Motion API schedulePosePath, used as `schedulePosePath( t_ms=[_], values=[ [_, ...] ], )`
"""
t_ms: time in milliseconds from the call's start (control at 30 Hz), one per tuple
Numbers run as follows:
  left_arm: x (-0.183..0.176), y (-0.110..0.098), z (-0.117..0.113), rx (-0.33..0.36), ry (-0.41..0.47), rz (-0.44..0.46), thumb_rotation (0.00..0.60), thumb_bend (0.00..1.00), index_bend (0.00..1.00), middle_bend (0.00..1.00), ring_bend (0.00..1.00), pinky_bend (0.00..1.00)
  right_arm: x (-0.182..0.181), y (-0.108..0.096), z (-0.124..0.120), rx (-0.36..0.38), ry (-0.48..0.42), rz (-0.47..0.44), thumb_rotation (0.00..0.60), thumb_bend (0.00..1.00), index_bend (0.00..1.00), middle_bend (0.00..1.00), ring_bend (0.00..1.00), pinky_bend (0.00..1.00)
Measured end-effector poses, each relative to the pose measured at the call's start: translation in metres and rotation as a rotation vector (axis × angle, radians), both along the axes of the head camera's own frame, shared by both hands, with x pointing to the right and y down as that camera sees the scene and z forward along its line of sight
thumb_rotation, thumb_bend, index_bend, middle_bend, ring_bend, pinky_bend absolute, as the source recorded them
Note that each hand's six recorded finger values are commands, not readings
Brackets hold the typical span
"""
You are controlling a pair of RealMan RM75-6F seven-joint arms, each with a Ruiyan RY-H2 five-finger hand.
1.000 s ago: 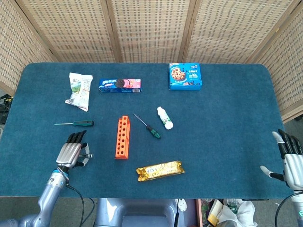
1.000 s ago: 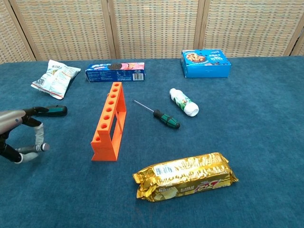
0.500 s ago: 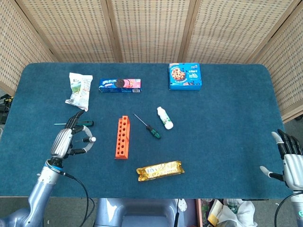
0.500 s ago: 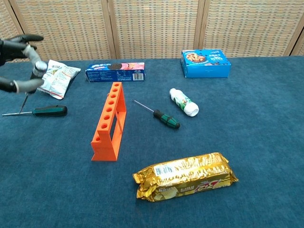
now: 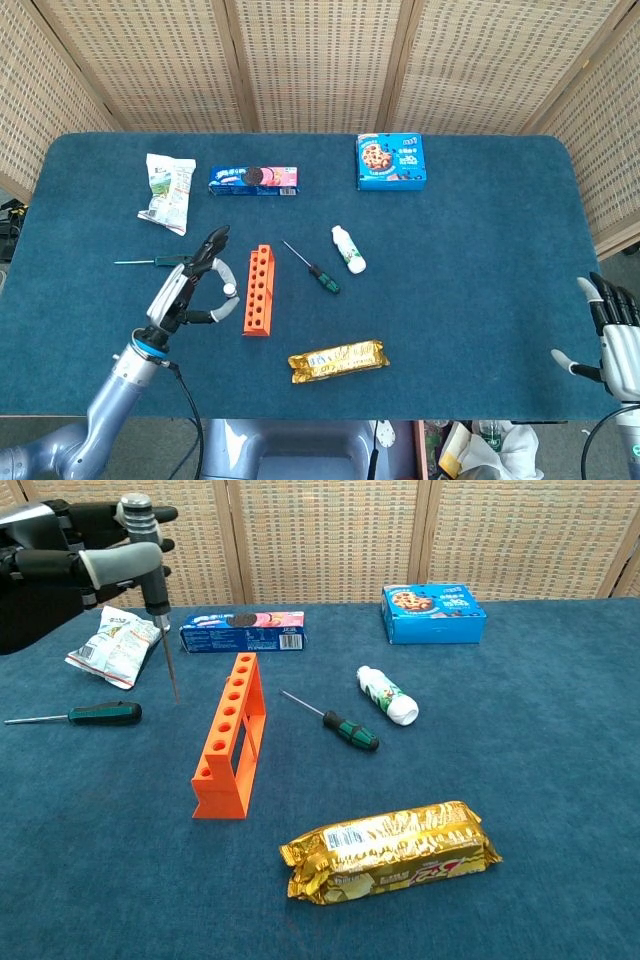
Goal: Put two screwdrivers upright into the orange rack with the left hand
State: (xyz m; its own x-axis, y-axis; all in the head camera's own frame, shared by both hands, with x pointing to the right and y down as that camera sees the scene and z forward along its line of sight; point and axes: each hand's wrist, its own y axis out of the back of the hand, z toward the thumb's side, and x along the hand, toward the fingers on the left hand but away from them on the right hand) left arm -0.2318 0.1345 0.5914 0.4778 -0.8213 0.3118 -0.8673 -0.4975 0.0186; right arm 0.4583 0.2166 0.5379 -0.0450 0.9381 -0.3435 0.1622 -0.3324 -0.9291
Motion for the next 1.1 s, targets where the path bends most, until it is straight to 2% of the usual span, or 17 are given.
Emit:
schedulePosePath(
  t_ms=[267, 600, 1100],
  values=[
    [0.016, 0.006, 0.004, -0.028, 0.029, 0.034, 0.6, 0.39, 0.67, 0.0, 0.0, 0.0, 0.001, 0.0, 0.0, -0.001, -0.001, 0.002, 0.6, 0.0, 0.0, 0.0, 0.0, 0.0],
    [0.02, 0.009, 0.012, -0.06, 0.036, 0.045, 0.6, 0.39, 0.67, 0.0, 0.0, 0.0, 0.002, 0.0, -0.001, -0.001, -0.003, 0.003, 0.6, 0.0, 0.0, 0.0, 0.0, 0.0],
    [0.019, 0.011, 0.021, -0.069, 0.023, 0.046, 0.6, 0.39, 0.67, 0.0, 0.0, 0.0, 0.004, -0.001, -0.001, -0.001, -0.005, 0.009, 0.6, 0.0, 0.0, 0.0, 0.0, 0.0]
  ],
)
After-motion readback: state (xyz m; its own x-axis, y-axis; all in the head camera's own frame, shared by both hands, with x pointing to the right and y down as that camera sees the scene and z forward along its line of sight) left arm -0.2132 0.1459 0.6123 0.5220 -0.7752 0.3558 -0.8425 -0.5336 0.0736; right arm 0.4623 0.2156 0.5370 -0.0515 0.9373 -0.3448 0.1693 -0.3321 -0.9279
